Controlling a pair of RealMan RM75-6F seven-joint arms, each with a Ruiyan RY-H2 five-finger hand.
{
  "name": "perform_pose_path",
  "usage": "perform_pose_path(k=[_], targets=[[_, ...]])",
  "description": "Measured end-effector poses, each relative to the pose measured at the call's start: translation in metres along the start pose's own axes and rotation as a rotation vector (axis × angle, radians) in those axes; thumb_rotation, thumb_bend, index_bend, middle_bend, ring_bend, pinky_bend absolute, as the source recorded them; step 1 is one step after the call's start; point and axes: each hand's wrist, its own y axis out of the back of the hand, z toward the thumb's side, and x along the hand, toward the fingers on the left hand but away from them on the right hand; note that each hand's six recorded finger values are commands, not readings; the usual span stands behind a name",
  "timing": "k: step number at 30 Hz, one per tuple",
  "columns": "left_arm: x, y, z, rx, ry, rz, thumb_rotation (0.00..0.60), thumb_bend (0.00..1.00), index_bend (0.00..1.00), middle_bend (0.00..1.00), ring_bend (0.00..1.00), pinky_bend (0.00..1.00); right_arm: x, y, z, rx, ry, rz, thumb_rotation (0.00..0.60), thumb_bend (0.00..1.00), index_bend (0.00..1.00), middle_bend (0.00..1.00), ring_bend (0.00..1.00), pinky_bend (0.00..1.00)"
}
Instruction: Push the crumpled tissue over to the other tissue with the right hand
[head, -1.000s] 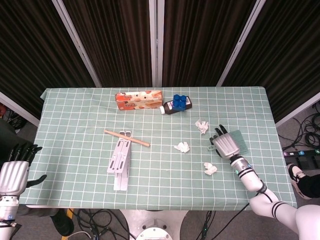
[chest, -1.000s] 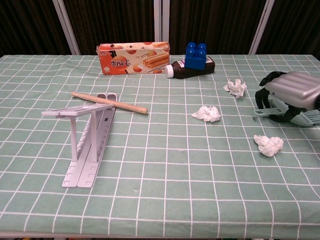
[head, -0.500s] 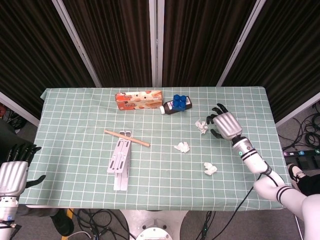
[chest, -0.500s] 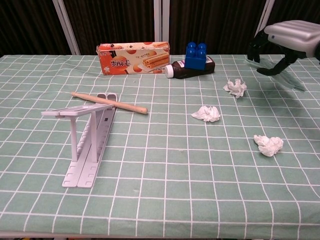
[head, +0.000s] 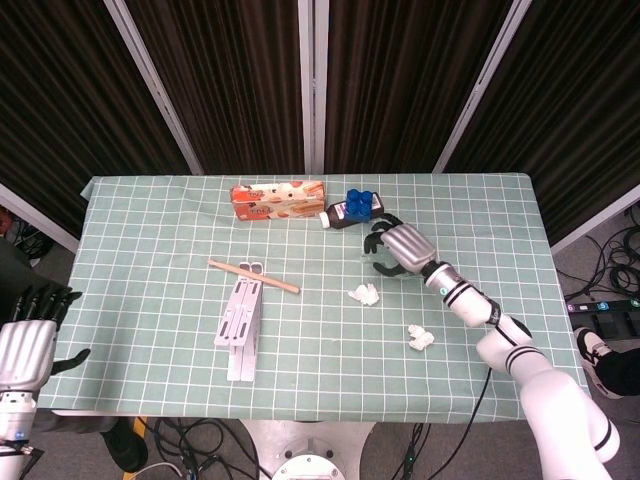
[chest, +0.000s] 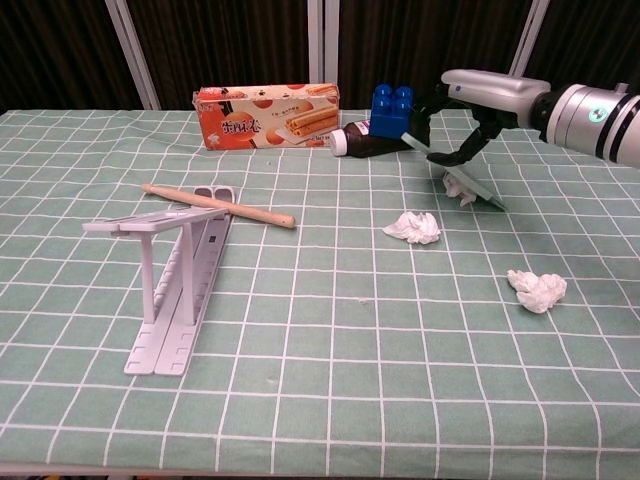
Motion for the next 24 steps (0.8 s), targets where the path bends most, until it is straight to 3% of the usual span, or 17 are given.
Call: perform_pose_path(k=[8,11,18,24], targets=[[0.003,0.001,0.005,0.0,-0.019,-0.002,0.6,0.01,0.19,0.15,0.08,0.06,0.008,-0.005,0.044,-0.153,0.219,0.016,0.6,0.41,0.66,0.54,0.22,0.11],[0.002,0.001,0.006,-0.004,-0.022,0.002,0.6,0.01,0.19,0.15,0.08,0.06,0.015,-0.004,0.053,-0.185,0.263,0.014,0.6,0.41,0.66,0.54,0.22,0.11],[0.0,0.0,0.004,-0.015,-0.024,-0.002,0.6,0.01,0.19,0.15,0.08,0.06,0.043,0.013,0.04,-0.197,0.238,-0.059,0.6,0.41,0.65,0.55,0.22,0.11],[0.0,-0.004,0.002,-0.029,-0.032,-0.007,0.6,0.01,0.19,0.15,0.08,0.06,0.091,0.028,0.024,-0.185,0.141,-0.118,0.6,0.42,0.63,0.54,0.22,0.09]])
